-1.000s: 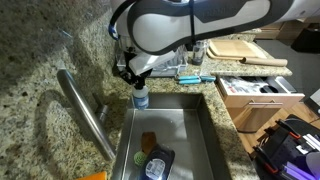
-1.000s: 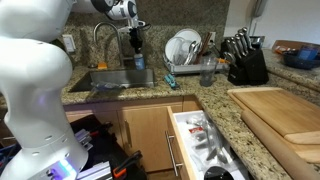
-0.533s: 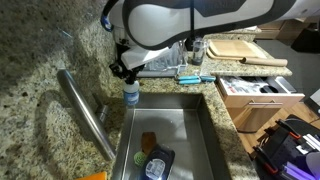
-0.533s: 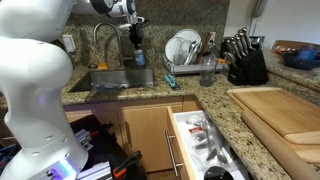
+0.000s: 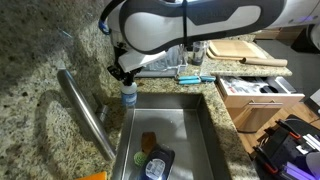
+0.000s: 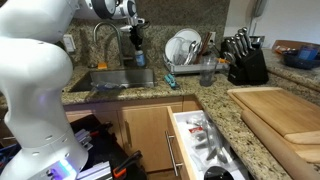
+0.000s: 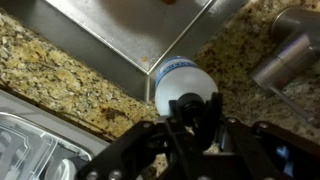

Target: Move the white bottle from the drawer to beside the tap

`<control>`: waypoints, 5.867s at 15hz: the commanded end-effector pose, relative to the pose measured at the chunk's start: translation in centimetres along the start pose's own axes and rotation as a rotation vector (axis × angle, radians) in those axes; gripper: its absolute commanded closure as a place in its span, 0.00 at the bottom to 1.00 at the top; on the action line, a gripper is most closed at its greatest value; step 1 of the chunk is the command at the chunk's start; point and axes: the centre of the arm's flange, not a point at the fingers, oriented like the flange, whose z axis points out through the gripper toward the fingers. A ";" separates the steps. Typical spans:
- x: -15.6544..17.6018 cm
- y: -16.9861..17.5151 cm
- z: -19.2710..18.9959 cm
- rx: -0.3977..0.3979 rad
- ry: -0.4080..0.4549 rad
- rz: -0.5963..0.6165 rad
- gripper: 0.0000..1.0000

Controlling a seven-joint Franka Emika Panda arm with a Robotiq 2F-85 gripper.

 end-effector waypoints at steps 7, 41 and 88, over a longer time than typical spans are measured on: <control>0.7 -1.8 0.5 0.016 0.012 0.004 0.94; 3.0 -3.4 0.4 0.022 -0.066 0.101 0.94; 1.9 -4.1 1.9 0.099 0.057 0.249 0.94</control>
